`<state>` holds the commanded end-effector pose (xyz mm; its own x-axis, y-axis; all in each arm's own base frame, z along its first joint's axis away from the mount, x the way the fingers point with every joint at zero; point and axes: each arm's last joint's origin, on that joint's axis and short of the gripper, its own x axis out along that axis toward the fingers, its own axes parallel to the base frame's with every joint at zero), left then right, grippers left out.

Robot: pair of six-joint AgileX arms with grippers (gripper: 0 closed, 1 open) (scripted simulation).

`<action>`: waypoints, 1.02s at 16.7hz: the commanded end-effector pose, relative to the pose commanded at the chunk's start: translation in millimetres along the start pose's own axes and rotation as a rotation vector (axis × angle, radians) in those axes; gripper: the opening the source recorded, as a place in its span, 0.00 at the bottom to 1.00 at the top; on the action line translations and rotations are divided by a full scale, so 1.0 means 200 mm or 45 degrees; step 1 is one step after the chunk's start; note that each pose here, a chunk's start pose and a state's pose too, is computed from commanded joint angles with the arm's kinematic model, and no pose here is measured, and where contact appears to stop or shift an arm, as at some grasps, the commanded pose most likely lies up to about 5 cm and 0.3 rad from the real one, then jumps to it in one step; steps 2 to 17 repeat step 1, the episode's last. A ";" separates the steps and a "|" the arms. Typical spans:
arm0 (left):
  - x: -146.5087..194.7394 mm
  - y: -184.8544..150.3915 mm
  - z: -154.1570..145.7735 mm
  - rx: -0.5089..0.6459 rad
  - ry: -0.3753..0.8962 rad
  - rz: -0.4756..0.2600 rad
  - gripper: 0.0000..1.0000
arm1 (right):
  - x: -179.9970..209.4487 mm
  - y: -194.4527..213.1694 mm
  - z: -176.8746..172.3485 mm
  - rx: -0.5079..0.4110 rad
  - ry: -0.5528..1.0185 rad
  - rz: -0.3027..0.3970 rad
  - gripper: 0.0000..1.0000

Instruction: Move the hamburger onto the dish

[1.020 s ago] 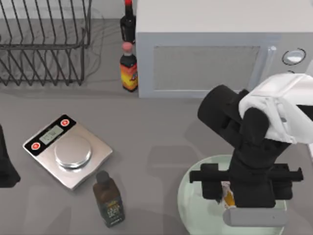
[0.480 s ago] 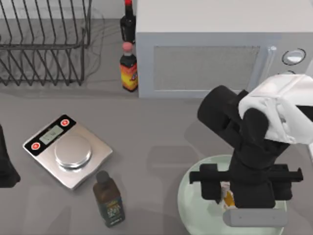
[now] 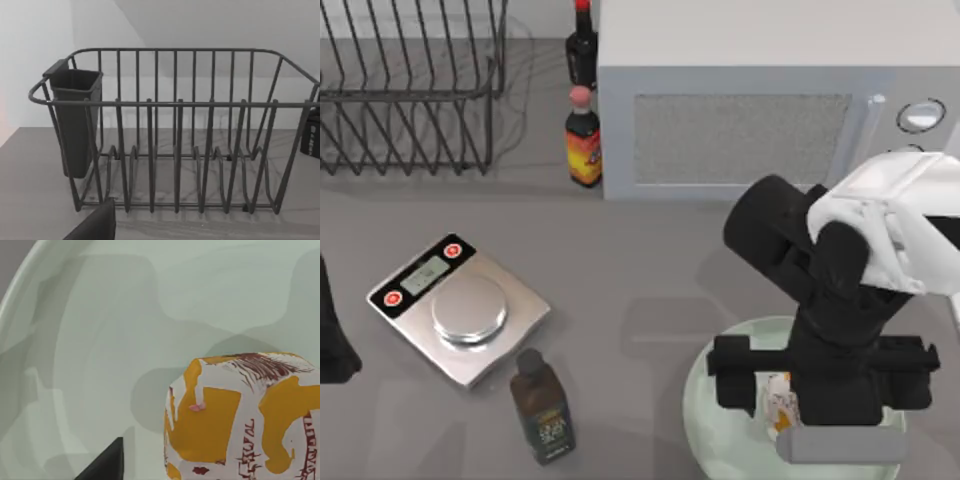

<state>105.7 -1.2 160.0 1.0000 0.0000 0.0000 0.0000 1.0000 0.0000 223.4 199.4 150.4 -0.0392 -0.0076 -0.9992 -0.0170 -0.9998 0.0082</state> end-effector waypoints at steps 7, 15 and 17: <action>0.00 0.00 0.00 0.000 0.000 0.000 1.00 | 0.00 0.00 0.00 0.000 0.000 0.000 1.00; 0.00 0.00 0.00 0.000 0.000 0.000 1.00 | 0.00 0.00 0.00 0.000 0.000 0.000 1.00; 0.00 0.00 0.00 0.000 0.000 0.000 1.00 | 0.00 0.00 0.00 0.000 0.000 0.000 1.00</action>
